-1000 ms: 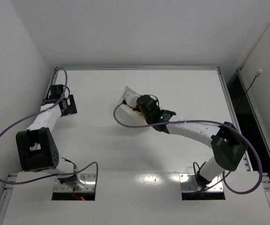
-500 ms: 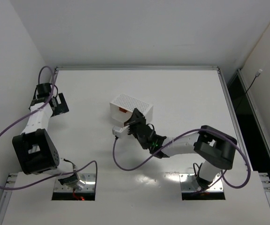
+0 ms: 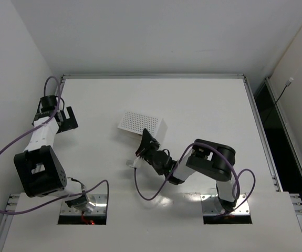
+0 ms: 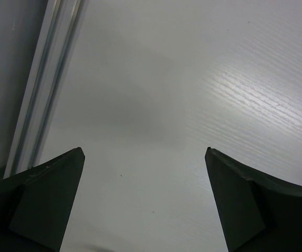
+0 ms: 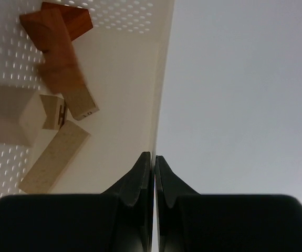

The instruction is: Build the wood block tower

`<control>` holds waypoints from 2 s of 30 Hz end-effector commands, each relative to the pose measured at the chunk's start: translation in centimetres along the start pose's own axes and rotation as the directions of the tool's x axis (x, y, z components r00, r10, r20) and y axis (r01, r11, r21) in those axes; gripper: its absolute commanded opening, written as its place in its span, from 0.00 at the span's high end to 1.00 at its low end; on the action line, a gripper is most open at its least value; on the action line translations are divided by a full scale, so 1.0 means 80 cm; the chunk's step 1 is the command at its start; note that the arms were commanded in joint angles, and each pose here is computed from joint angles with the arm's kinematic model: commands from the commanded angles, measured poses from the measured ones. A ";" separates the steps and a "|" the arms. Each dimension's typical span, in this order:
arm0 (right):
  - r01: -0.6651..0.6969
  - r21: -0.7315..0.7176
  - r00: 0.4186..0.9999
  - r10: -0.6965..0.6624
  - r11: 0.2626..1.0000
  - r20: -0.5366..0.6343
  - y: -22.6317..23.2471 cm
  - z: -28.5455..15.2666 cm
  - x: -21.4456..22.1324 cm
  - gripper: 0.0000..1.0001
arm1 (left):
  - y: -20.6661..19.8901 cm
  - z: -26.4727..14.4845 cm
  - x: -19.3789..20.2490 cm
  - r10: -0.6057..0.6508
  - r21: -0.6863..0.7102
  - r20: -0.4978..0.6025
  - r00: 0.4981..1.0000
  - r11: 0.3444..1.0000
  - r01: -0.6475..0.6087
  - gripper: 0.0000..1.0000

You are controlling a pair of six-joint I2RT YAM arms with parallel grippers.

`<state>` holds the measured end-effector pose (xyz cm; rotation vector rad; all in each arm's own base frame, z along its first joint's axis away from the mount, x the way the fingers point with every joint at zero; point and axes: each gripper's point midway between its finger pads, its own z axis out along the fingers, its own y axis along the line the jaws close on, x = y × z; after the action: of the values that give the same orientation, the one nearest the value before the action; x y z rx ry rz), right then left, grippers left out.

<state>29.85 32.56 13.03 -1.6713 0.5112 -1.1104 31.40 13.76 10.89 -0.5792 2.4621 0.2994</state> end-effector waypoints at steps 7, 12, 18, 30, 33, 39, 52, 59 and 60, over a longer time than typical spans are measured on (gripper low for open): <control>-0.012 0.452 0.993 0.065 0.892 -0.102 -0.156 -0.042 0.036 1.00 | 0.006 -0.006 0.011 0.031 0.009 -0.005 0.999 0.999 -0.031 0.00; 0.054 0.401 0.997 -0.029 0.915 -0.068 -0.134 -0.064 0.016 1.00 | 0.002 -0.008 0.014 0.040 0.029 -0.005 0.999 0.999 -0.040 0.00; 0.048 0.416 0.997 -0.018 0.908 -0.076 -0.145 -0.067 0.016 1.00 | 0.001 -0.011 0.019 0.039 0.039 0.005 0.999 0.998 -0.039 0.00; 0.027 0.449 0.967 0.090 0.893 -0.237 -0.177 -0.015 0.073 1.00 | 0.001 -0.020 0.029 0.045 0.048 0.025 0.999 0.998 -0.046 0.00; 0.019 0.455 0.948 0.128 0.890 -0.292 -0.185 -0.004 0.095 1.00 | 0.001 -0.022 0.023 0.035 0.048 0.035 0.999 0.998 -0.036 0.00; -0.116 0.457 0.842 0.332 0.882 -0.426 -0.190 0.015 0.170 1.00 | 0.000 -0.020 0.017 0.035 0.048 0.035 0.999 0.998 -0.036 0.00; -0.584 0.435 0.385 0.706 0.685 -0.595 -0.122 -0.018 0.288 1.00 | -0.040 -0.034 -0.034 0.148 0.224 0.141 0.979 0.958 -0.177 0.00; -0.943 0.124 0.153 0.731 0.309 -0.665 -0.031 0.009 0.264 1.00 | -0.091 -0.068 -0.066 0.211 0.312 0.291 0.933 0.901 -0.301 0.00; -0.960 0.083 0.133 0.694 0.268 -0.707 -0.012 0.000 0.264 1.00 | -0.093 -0.063 -0.068 0.213 0.314 0.281 0.936 0.901 -0.300 0.00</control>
<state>42.20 18.96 31.92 -0.7840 1.6147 -0.8130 33.90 8.49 14.32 -0.1585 2.3862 0.0609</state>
